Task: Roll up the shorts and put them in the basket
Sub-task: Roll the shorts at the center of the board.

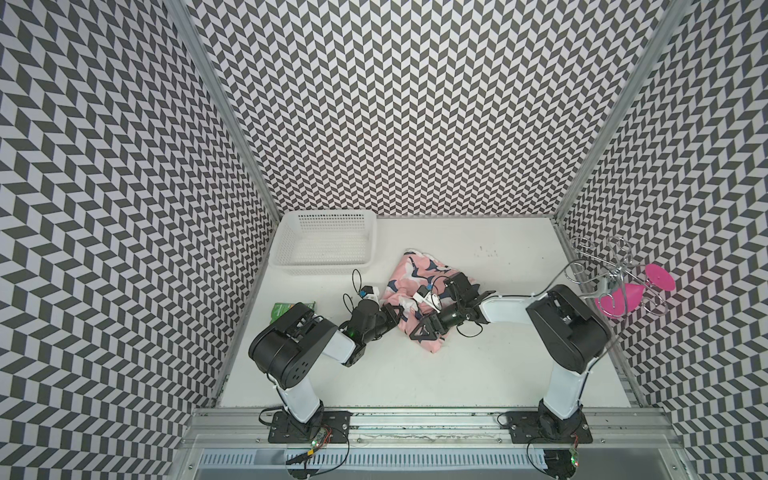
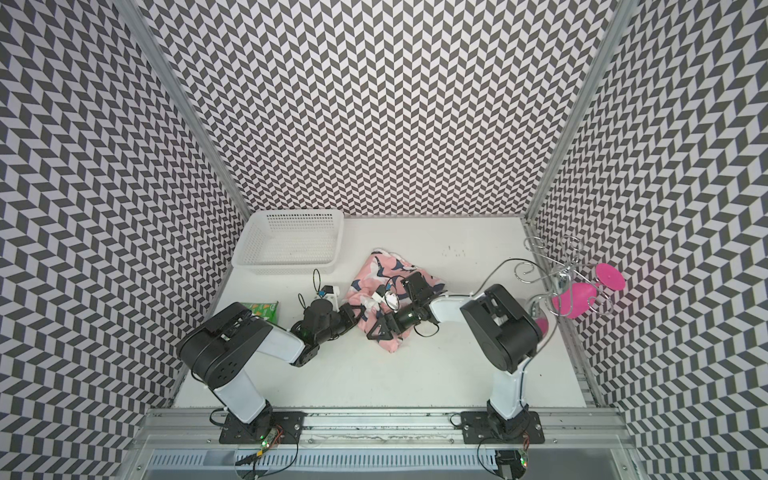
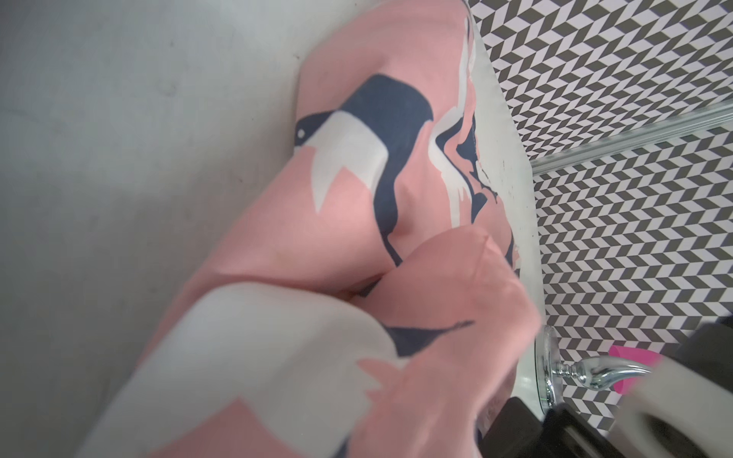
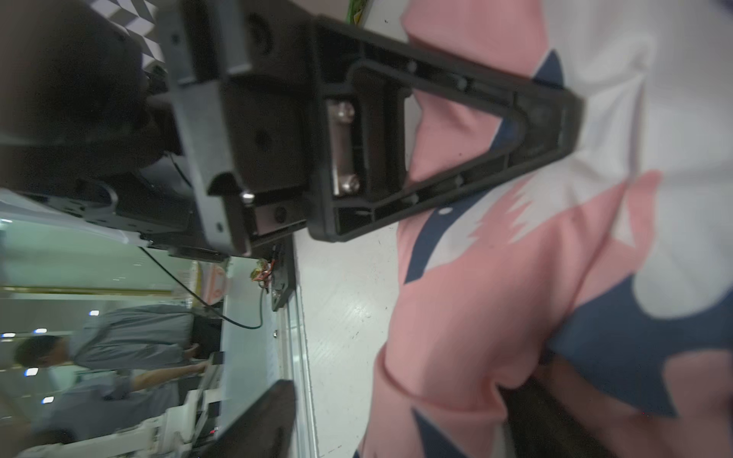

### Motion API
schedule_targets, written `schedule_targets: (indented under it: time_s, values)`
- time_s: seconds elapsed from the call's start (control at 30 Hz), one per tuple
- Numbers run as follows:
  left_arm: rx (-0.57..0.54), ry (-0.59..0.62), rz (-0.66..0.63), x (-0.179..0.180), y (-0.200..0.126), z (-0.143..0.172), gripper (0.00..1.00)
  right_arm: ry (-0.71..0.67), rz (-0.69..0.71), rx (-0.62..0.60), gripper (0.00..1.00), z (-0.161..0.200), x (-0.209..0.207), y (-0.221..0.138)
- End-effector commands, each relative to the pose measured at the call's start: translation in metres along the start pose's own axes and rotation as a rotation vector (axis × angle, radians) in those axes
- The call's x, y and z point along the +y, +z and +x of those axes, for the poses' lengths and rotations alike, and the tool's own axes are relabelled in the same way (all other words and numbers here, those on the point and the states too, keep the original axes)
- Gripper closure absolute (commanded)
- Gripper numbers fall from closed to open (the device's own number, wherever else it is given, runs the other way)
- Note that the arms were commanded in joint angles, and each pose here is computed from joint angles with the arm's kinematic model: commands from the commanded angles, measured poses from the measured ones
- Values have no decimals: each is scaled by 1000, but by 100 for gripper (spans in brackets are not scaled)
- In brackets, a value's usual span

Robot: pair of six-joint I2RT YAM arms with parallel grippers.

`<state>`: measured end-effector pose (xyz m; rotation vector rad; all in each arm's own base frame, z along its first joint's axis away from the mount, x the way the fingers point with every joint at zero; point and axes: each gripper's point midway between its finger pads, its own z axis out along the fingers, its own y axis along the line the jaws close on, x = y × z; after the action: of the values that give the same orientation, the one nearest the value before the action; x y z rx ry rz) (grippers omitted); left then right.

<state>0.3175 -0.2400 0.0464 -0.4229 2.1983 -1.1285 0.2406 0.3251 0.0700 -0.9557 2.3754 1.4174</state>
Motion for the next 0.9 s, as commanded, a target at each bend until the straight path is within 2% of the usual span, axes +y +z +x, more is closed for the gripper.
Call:
schedule_targets:
  time_s: [0.0, 0.1, 0.13, 0.17, 0.2, 0.27, 0.3, 0.33, 0.37, 0.4, 0.43, 0.5, 0.53, 0.67, 0.87]
  values:
    - [24, 6, -43, 1, -3, 0, 100, -130, 259, -121, 0, -25, -3, -36]
    - [34, 1, -44, 1, -6, 2, 100, -251, 424, -308, 0, -48, 21, -74]
    - [39, -1, -44, 0, -6, 3, 100, -271, 429, -385, 0, -55, 33, -86]
    - [45, -2, -45, 0, -5, 4, 100, -218, 429, -504, 0, -63, 41, -103]
    - [50, 0, -43, -1, -5, 4, 100, -108, 407, -608, 0, -65, 44, -115]
    - [51, -3, -44, -2, -4, 3, 100, -84, 352, -632, 0, -61, 57, -123]
    - [53, -3, -46, -2, -5, 4, 100, -128, 296, -597, 1, -58, 67, -117]
    - [54, -5, -51, -2, -5, 4, 100, -184, 280, -547, 13, -56, 74, -109]
    - [56, -8, -56, -1, -5, 4, 100, -188, 338, -491, 23, -54, 69, -101]
    - [56, -14, -59, -2, -5, 4, 100, -205, 444, -440, 25, -52, 62, -95]
    - [58, -20, -66, -1, -5, 4, 100, -237, 547, -400, 25, -46, 56, -87]
    - [68, -30, -78, -1, -5, 5, 100, -355, 787, -355, 18, -30, 47, -76]
    - [71, -38, -87, 0, -5, 5, 100, -397, 845, -325, 16, -22, 46, -67]
    - [103, -63, -136, 2, -5, 8, 100, -503, 1028, -195, 12, 2, 31, -43]
    - [138, -75, -133, -7, -5, 10, 100, -649, 1228, -83, 10, 10, 14, -16]
